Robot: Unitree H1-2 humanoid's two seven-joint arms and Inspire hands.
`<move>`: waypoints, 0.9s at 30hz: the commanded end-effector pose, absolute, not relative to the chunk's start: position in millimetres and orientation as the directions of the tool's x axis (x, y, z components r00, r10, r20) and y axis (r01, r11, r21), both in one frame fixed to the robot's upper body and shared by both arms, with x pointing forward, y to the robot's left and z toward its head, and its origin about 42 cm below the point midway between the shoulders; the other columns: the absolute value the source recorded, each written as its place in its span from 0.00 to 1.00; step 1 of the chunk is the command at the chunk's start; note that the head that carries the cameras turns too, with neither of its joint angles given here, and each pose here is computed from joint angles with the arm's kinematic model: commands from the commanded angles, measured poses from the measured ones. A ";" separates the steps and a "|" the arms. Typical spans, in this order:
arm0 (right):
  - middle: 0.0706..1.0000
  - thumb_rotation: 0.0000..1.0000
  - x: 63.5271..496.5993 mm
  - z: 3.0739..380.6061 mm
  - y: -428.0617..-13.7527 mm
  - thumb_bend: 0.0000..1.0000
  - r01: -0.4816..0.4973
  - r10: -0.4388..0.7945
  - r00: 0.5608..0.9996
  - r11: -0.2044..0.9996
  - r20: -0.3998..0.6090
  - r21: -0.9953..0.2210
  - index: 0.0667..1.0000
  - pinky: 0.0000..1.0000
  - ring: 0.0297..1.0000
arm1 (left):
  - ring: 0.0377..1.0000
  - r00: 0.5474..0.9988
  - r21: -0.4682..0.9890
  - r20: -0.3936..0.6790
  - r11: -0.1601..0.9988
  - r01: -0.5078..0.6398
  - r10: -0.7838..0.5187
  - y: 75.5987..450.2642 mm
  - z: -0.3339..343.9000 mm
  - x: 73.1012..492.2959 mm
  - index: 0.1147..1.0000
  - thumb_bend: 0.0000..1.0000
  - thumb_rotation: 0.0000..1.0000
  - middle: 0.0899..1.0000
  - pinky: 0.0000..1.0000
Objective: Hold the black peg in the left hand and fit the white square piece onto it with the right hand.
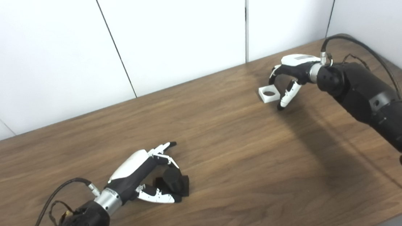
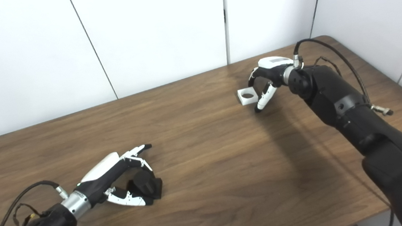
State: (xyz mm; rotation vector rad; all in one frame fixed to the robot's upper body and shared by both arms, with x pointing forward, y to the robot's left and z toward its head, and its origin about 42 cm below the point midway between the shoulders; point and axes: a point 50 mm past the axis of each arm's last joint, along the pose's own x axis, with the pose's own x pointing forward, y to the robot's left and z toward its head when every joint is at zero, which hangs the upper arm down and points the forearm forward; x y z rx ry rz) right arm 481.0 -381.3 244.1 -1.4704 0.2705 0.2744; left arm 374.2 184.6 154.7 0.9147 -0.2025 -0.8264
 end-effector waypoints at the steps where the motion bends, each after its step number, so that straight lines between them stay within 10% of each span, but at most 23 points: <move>1: 0.94 0.32 489.8 264.3 -376.1 0.78 -0.295 0.036 0.955 0.072 -0.293 -0.953 0.73 1.00 0.99 | 1.00 0.679 0.768 -0.302 0.252 0.589 -0.669 200.7 138.4 369.0 0.43 0.52 0.08 1.00 0.99; 27: 0.94 0.32 487.8 253.6 -373.1 0.75 -0.318 0.021 0.948 0.078 -0.318 -0.945 0.72 1.00 0.99 | 1.00 0.680 0.776 -0.291 0.250 0.579 -0.673 199.4 135.7 368.1 0.43 0.52 0.08 1.00 0.98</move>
